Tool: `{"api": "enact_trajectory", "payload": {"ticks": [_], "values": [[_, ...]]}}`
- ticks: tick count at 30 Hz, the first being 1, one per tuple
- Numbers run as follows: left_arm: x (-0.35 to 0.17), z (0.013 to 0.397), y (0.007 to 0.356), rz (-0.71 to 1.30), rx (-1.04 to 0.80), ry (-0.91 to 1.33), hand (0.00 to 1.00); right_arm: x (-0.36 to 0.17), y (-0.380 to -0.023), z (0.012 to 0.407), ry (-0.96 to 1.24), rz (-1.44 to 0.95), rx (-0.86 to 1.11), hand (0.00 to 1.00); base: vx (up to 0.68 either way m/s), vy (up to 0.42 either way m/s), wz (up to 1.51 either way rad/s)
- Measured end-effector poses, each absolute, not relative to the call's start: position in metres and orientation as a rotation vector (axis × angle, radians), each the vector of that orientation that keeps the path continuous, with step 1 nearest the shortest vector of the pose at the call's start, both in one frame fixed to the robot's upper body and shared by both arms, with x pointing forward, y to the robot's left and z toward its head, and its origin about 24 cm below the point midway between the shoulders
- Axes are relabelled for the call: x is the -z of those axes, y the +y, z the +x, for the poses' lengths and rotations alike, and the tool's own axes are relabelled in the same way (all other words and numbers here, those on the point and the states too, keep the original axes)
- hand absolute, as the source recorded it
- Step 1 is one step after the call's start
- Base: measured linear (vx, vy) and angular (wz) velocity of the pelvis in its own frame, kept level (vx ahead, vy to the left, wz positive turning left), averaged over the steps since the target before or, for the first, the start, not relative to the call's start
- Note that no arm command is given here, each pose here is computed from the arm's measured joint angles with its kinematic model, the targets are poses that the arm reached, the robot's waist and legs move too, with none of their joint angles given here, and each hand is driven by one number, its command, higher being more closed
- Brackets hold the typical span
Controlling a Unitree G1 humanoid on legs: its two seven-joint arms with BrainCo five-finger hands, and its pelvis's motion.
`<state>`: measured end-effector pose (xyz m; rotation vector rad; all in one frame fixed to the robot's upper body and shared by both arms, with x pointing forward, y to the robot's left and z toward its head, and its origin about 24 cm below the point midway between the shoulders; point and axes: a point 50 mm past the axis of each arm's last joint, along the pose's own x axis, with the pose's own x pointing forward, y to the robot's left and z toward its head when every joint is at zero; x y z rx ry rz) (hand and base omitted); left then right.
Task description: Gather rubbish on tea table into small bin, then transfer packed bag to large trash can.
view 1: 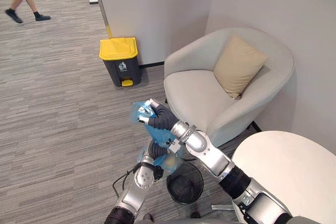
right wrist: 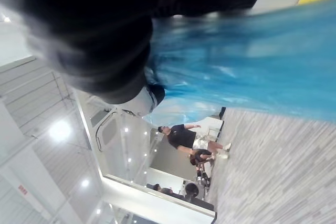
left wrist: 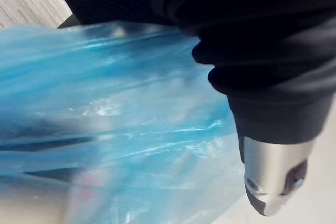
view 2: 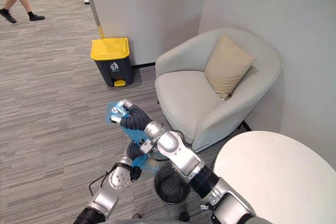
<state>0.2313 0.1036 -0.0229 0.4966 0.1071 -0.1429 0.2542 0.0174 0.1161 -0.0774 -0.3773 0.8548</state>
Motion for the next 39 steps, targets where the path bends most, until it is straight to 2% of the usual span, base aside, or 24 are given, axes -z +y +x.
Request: {"api": "enact_trajectory", "payload": {"ticks": [5,6,18,26,31,32,39], "values": [[0.009,0.243,0.103,0.505,0.097,0.053,0.0,-0.122,0.027,0.241,-0.389,-0.014,-0.933,1.0,0.0,0.0,0.0],[0.007,0.245,0.102,0.506,0.092,0.041,1.0,-0.124,0.028,0.24,-0.392,-0.001,-0.936,1.0,0.0,0.0,0.0],[-0.009,0.261,0.101,0.529,0.077,-0.021,1.0,-0.128,0.034,0.231,-0.352,0.135,-0.995,1.0,0.0,0.0,0.0],[-0.009,0.261,0.102,0.505,0.065,-0.017,1.0,-0.13,0.035,0.23,-0.358,0.129,-1.003,1.0,0.0,0.0,0.0],[-0.009,0.262,0.105,0.49,0.055,-0.012,1.0,-0.131,0.036,0.228,-0.408,0.031,-1.008,1.0,0.0,0.0,0.0],[-0.01,0.262,0.106,0.489,0.053,-0.012,1.0,-0.131,0.036,0.228,-0.42,0.007,-1.01,0.0,0.0,0.0,0.0],[-0.011,0.262,0.112,0.469,0.046,-0.011,1.0,-0.13,0.013,0.227,-0.528,-0.138,-0.877,0.0,0.0,0.0,0.0]]}}
